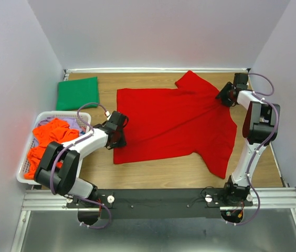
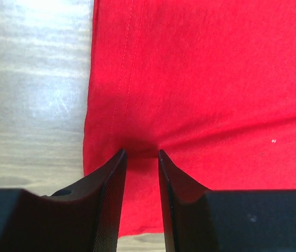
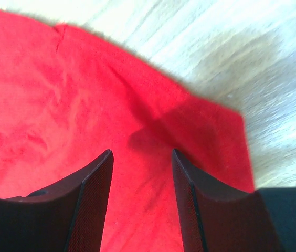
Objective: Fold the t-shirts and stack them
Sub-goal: Flatten the tshirt out
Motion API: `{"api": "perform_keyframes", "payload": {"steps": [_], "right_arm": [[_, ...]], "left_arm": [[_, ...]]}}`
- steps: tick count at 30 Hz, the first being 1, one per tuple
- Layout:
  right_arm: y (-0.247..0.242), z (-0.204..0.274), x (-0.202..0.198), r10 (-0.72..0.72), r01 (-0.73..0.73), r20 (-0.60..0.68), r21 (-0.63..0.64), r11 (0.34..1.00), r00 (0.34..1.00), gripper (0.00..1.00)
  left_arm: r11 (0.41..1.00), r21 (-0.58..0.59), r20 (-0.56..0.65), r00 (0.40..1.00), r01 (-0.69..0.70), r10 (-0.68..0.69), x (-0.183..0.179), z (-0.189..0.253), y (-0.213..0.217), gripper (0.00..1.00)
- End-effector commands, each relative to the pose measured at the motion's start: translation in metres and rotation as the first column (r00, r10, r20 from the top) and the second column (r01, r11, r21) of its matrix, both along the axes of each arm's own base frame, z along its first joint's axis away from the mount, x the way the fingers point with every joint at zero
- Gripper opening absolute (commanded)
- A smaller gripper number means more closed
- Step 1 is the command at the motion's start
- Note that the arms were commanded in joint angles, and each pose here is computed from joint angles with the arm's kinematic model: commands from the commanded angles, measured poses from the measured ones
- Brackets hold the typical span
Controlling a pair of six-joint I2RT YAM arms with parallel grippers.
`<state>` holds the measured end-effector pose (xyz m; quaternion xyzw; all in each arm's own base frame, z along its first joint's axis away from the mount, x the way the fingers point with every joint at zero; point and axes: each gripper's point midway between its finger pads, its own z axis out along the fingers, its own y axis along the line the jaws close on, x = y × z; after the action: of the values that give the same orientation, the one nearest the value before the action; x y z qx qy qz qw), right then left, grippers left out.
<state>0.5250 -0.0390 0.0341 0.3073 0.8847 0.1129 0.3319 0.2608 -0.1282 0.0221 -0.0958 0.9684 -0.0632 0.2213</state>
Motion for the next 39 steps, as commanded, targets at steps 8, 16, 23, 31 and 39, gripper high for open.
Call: {"api": "perform_keyframes", "payload": {"steps": [8,16,23,31,39], "right_arm": [[0.027,0.034,-0.005,0.181,-0.178,0.061,-0.043,0.983,0.982,0.57],[0.093,0.026,-0.031,0.327,-0.326,-0.015,-0.146,0.934,0.945,0.45],[0.099,0.018,-0.02,0.33,-0.332,-0.043,-0.196,0.923,0.943,0.48],[0.094,0.0,-0.015,0.35,-0.36,-0.086,-0.237,0.902,0.933,0.52],[0.084,-0.029,-0.01,0.343,-0.372,-0.148,-0.276,0.886,0.927,0.54]], "left_arm": [[0.997,0.024,0.245,0.967,-0.071,0.063,0.071,0.082,-0.002,0.64],[0.994,0.113,0.336,0.941,-0.007,-0.032,0.187,0.077,-0.021,0.63],[0.988,0.153,0.317,0.948,-0.026,-0.025,0.24,0.049,-0.01,0.61],[0.989,0.143,0.294,0.956,-0.034,-0.009,0.252,0.026,-0.011,0.61],[0.98,0.185,0.245,0.969,-0.073,0.026,0.263,0.003,0.002,0.61]]}}
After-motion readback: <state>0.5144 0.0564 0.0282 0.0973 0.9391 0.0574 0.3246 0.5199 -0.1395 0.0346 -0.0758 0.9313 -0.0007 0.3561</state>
